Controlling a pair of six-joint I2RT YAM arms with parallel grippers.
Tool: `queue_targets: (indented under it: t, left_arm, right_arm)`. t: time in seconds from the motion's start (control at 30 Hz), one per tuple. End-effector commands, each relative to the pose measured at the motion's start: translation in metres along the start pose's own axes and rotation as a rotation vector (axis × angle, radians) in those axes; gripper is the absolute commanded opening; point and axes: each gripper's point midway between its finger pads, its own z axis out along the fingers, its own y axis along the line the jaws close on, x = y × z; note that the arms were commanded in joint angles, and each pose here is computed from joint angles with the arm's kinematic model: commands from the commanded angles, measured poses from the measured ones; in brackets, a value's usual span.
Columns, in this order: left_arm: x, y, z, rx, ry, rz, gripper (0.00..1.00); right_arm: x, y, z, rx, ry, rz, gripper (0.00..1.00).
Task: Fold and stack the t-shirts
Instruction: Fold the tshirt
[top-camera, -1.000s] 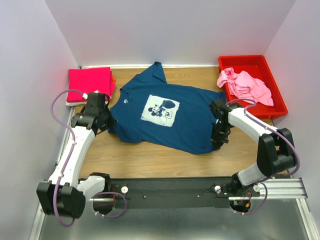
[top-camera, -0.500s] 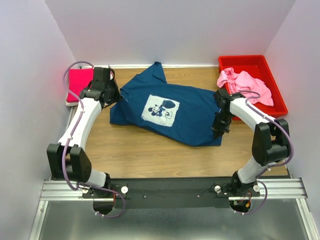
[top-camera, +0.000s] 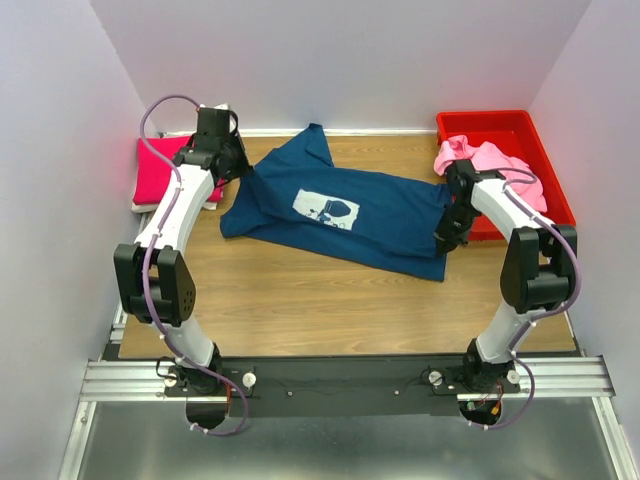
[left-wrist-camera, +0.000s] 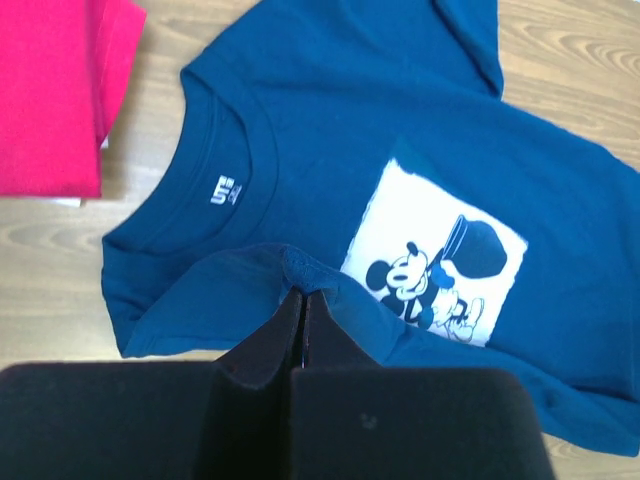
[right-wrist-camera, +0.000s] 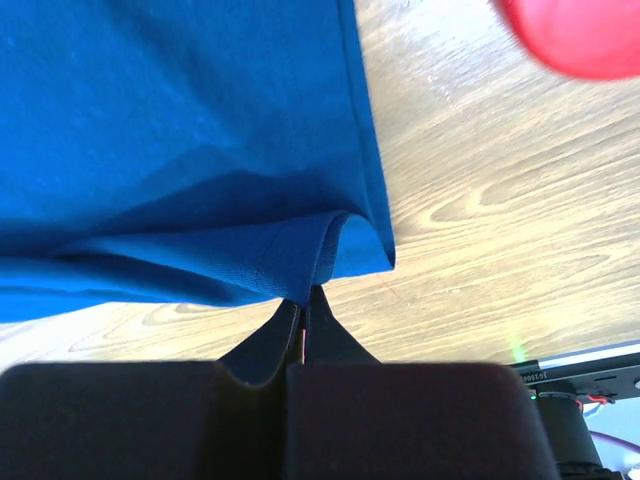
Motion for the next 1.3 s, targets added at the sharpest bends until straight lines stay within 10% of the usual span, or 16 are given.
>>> queue_targets:
  t: [0.0, 0.97, 1.13, 1.27]
  left_arm:
    - [-0.021, -0.006, 0.006, 0.015, -0.047, 0.019, 0.0]
    - [-0.035, -0.025, 0.108, 0.133, 0.015, 0.21, 0.0]
    - [-0.048, -0.029, 0.123, 0.121, -0.013, 0.171, 0.11]
    - [-0.073, -0.04, 0.119, 0.136, -0.079, 0.134, 0.4]
  right_arm:
    - [-0.015, -0.005, -0.001, 0.016, -0.03, 0.011, 0.0]
    - [-0.046, 0.007, 0.021, 0.03, -0.051, 0.059, 0.01]
    - [-0.07, 0.016, 0.012, 0.009, -0.132, 0.112, 0.09]
    - [-0.097, 0.032, -0.008, -0.055, -0.213, 0.153, 0.33]
